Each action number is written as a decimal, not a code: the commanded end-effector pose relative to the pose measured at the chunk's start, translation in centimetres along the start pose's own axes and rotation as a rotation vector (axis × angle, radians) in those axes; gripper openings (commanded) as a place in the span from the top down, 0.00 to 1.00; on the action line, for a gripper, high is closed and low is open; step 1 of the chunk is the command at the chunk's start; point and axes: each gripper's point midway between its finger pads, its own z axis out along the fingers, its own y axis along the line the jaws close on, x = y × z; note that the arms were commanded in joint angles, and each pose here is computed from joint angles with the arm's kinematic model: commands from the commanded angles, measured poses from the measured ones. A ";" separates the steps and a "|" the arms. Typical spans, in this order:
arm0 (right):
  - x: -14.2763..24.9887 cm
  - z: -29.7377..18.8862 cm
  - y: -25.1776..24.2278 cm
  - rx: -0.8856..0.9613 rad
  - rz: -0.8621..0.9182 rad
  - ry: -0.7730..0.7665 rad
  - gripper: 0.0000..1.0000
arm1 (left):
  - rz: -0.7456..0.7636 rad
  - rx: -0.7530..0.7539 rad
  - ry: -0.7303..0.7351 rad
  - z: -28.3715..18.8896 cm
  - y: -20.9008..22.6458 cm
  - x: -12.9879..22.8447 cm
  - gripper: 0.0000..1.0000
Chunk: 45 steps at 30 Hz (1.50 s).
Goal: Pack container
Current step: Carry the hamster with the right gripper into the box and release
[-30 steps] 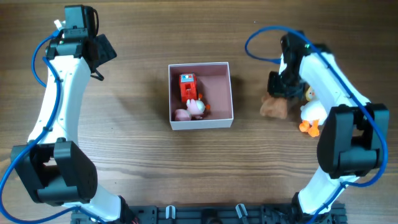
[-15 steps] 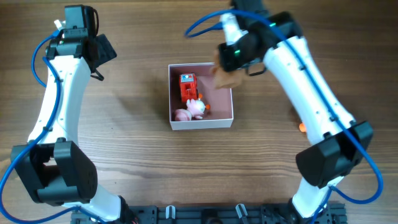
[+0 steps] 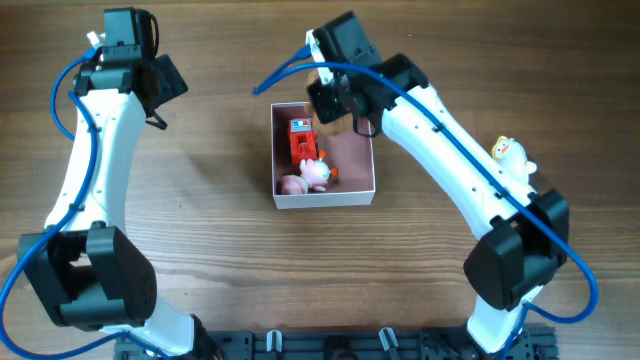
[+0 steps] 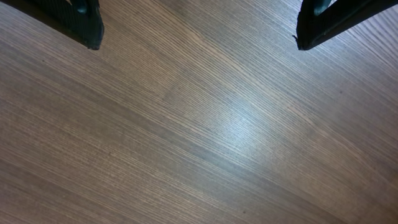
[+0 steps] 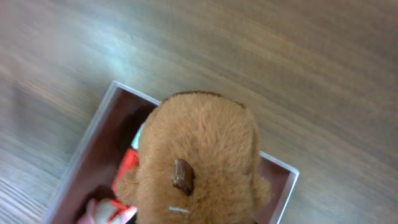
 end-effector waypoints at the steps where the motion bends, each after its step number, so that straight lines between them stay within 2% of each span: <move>1: 1.7 1.4 -0.6 0.034 -0.010 0.044 0.96 | 0.009 -0.014 0.005 0.4 0.3 0.2 0.00; 13: 3.1 4.0 -1.1 0.063 -0.113 0.032 0.96 | 0.009 -0.014 0.005 0.4 0.3 0.2 0.00; 22: 4.2 4.9 -1.4 0.071 -0.113 0.048 0.96 | 0.009 -0.014 0.005 0.4 0.3 0.2 0.00; 28: 3.4 5.0 -1.4 0.071 -0.142 0.013 0.96 | 0.009 -0.014 0.005 0.4 0.3 0.2 0.00; 40: 4.8 6.9 -1.4 0.070 -0.164 0.066 0.96 | 0.009 -0.014 0.005 0.4 0.3 0.2 0.00; 41: 4.9 6.9 -1.4 0.070 -0.164 0.068 0.87 | 0.009 -0.014 0.005 0.4 0.3 0.2 0.00; 42: 4.9 6.9 -1.4 0.070 -0.163 0.069 0.69 | 0.009 -0.014 0.005 0.4 0.3 0.2 0.00; 43: 5.0 6.8 -1.4 0.070 -0.164 0.071 0.56 | 0.009 -0.014 0.005 0.4 0.3 0.2 0.00; 45: 5.2 6.8 -1.4 0.069 -0.165 0.082 0.42 | 0.009 -0.014 0.005 0.4 0.3 0.2 0.00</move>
